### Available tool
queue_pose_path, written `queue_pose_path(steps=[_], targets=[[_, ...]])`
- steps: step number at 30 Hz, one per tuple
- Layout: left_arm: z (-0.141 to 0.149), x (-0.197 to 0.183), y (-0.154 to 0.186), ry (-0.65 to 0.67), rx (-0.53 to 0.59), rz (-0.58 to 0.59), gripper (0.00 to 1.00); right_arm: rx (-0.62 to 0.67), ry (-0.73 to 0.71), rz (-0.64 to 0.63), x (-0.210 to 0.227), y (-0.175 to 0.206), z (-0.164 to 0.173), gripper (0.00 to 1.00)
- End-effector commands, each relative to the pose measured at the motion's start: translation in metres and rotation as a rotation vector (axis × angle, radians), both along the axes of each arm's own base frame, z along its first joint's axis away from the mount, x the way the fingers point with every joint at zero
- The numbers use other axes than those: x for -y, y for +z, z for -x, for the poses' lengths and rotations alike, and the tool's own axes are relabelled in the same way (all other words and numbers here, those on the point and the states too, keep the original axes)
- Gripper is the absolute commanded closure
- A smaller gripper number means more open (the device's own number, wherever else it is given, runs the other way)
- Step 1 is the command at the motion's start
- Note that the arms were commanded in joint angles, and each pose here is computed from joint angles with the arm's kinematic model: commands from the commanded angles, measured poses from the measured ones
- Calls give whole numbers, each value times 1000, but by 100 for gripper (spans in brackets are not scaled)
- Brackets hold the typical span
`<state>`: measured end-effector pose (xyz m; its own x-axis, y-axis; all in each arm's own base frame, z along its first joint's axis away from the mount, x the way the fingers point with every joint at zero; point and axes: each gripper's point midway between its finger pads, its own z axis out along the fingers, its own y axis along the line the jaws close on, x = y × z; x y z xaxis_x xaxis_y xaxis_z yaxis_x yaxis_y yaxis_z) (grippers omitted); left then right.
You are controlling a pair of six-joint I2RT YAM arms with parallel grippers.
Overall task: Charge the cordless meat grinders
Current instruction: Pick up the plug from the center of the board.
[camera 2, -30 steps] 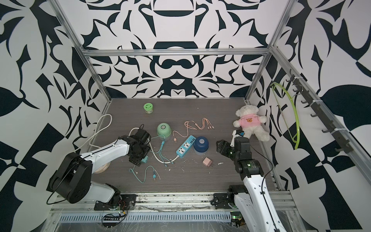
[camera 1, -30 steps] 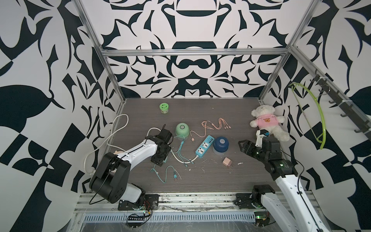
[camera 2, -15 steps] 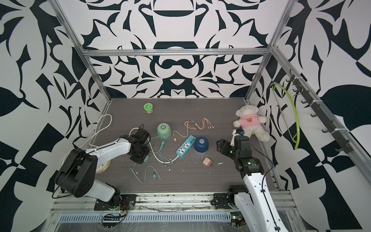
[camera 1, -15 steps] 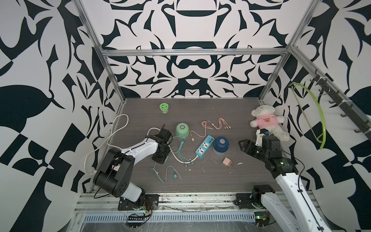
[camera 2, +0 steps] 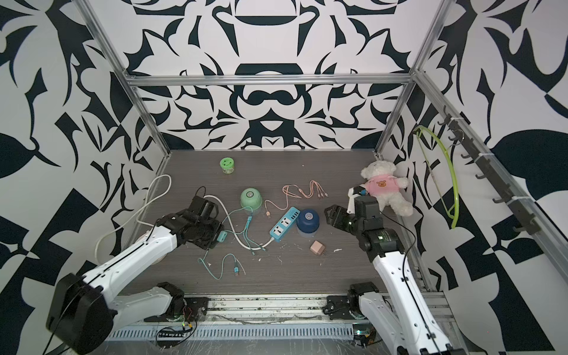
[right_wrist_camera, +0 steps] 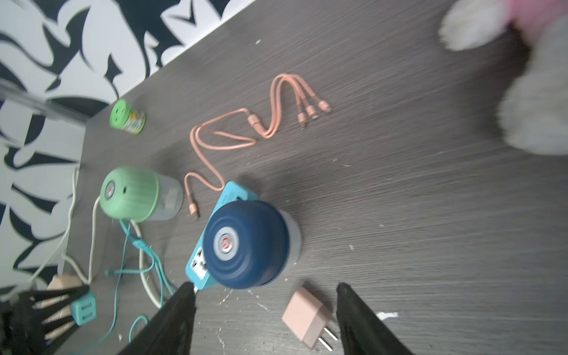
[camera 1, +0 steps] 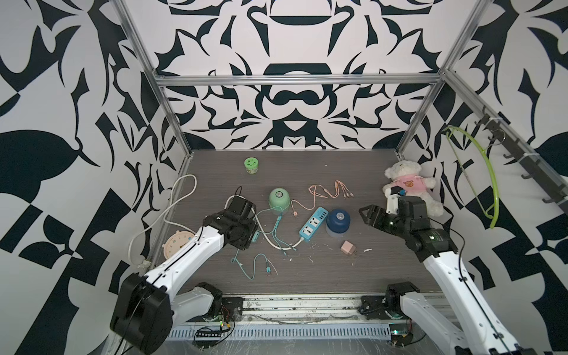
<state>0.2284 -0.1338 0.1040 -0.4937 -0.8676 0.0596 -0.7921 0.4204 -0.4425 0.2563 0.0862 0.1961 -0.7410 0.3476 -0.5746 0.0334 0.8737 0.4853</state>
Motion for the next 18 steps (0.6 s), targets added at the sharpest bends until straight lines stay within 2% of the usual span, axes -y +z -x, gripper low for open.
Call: queue_pose_path(steps=[1,5,11,18], targets=[[3,4,24,36,16,67,79,83,142,22,-43,27,-6,30],[-5,12,50,51,70,136,79,94,294,48,-97,30,-2,30],[-18,28,83,75,124,252,79,130,466,3,-167,36,7,31],[-24,39,101,98,159,347,80,158,560,-183,-247,45,3,27]])
